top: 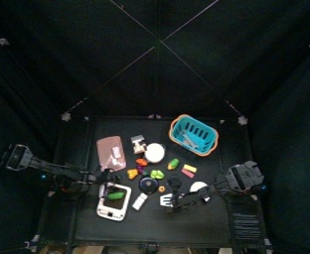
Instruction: Place sushi roll in cutting position
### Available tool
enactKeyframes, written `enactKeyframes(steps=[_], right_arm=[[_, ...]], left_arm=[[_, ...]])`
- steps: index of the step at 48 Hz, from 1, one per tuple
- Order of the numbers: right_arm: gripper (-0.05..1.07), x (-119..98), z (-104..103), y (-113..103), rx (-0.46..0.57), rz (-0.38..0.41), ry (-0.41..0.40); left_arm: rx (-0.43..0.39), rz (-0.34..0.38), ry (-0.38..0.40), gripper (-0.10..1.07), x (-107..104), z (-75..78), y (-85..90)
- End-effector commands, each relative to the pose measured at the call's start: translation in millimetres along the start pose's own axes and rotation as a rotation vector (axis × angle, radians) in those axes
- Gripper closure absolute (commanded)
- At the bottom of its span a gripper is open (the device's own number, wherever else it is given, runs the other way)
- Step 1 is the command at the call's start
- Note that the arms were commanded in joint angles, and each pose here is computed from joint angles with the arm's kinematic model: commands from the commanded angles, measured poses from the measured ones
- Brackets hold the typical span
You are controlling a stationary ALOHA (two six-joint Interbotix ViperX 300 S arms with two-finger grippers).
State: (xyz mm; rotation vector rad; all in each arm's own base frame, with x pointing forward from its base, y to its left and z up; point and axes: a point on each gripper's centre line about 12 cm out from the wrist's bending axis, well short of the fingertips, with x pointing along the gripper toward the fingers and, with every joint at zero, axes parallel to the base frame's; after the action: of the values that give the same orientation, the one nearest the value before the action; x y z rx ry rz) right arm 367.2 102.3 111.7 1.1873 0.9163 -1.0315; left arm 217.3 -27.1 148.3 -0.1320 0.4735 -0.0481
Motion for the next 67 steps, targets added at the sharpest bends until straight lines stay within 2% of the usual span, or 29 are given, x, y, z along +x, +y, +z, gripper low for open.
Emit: enactKeyframes(steps=[1,28,48,67], right_arm=[[0.34,-18.7,3.5,7.8,0.023,0.052,-0.009],[0.32,-3.5,3.7,-2.9,0.003,0.013,-0.034],[0.09,-2.6,1.6,2.0,-0.025,0.055,-0.023],[0.07,-13.6,4.4,0.2,-0.041,0.045,-0.047]], left_arm=[[-0.004,0.000,-0.014,0.14,1.4,5.0,-0.6],[-0.002,-0.003,-0.007,0.14,1.8,3.3,-1.3],[-0.003,-0.004,-0.005,0.14,1.6,2.7,-1.5],[-0.002,-0.005,-0.002,0.14,1.9,2.6,-1.9]])
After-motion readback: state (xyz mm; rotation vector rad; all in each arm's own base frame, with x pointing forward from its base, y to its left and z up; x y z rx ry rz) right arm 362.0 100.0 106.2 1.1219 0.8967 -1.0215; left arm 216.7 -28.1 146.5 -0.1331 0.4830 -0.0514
